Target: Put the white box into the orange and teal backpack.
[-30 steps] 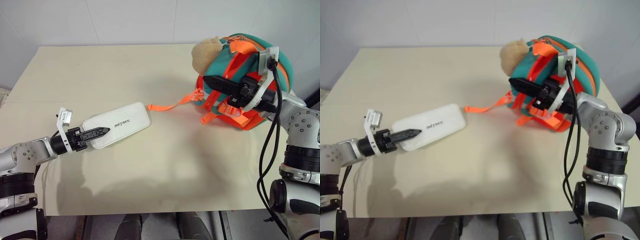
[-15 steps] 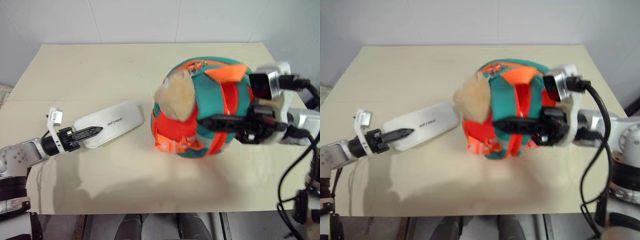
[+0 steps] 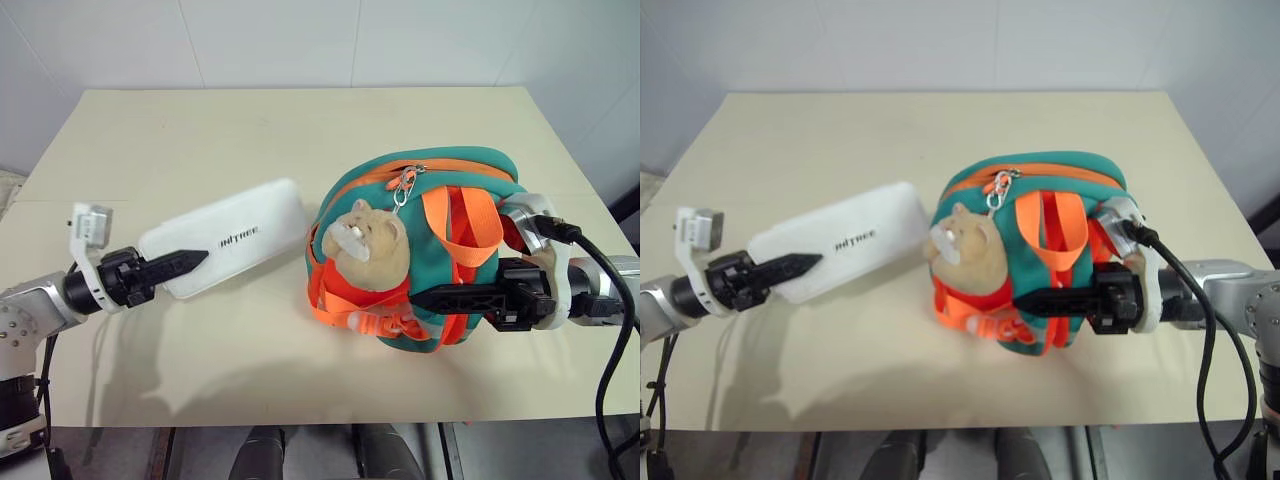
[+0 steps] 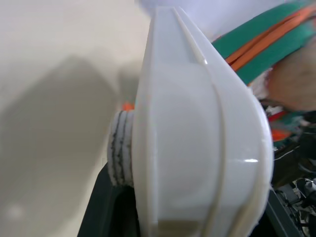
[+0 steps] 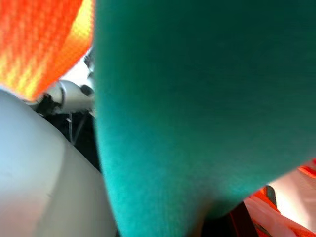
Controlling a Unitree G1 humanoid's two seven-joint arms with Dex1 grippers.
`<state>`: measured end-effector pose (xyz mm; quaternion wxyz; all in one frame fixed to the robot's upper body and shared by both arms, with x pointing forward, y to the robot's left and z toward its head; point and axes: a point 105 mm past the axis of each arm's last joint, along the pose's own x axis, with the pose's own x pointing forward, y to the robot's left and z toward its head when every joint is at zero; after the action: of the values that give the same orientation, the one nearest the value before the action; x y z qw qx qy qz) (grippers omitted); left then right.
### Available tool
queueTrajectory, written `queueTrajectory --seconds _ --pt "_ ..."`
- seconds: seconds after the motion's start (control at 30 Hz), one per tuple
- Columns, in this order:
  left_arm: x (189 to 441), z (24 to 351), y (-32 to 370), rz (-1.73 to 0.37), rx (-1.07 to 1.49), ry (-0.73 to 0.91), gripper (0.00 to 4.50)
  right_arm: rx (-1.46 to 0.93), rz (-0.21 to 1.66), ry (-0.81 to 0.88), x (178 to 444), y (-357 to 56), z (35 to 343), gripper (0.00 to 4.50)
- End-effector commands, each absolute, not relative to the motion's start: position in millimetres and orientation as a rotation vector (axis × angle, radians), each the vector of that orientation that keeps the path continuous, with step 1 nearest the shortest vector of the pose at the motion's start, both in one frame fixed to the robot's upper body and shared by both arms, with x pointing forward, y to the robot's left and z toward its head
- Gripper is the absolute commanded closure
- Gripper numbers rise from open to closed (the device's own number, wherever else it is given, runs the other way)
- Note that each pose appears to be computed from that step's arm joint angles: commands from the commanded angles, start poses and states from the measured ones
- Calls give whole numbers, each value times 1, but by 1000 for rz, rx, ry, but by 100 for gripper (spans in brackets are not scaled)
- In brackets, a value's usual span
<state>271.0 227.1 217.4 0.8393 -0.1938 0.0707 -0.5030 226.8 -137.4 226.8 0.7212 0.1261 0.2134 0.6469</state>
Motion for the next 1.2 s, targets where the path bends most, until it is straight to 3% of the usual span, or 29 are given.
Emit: queueTrajectory --seconds 0.03,0.13,0.3,0.53,0.73,0.97,1.2 --pt "254 268 217 -1179 -324 -50 322 230 1420 442 235 -143 229 449" --pt "239 287 201 -1282 -292 -95 322 219 1425 440 242 -142 226 449" --pt "233 286 188 -1343 -288 -66 322 210 1452 439 245 -136 223 449" --pt "267 277 190 -1245 -219 -98 322 215 1463 404 246 -129 223 449" --pt "274 276 185 -1284 -167 -70 322 220 1448 399 244 -130 222 449" --pt "276 230 201 -1316 206 193 322 230 1427 387 241 -130 221 449" --pt "311 247 207 -1245 349 132 322 248 1418 373 239 -127 219 449"
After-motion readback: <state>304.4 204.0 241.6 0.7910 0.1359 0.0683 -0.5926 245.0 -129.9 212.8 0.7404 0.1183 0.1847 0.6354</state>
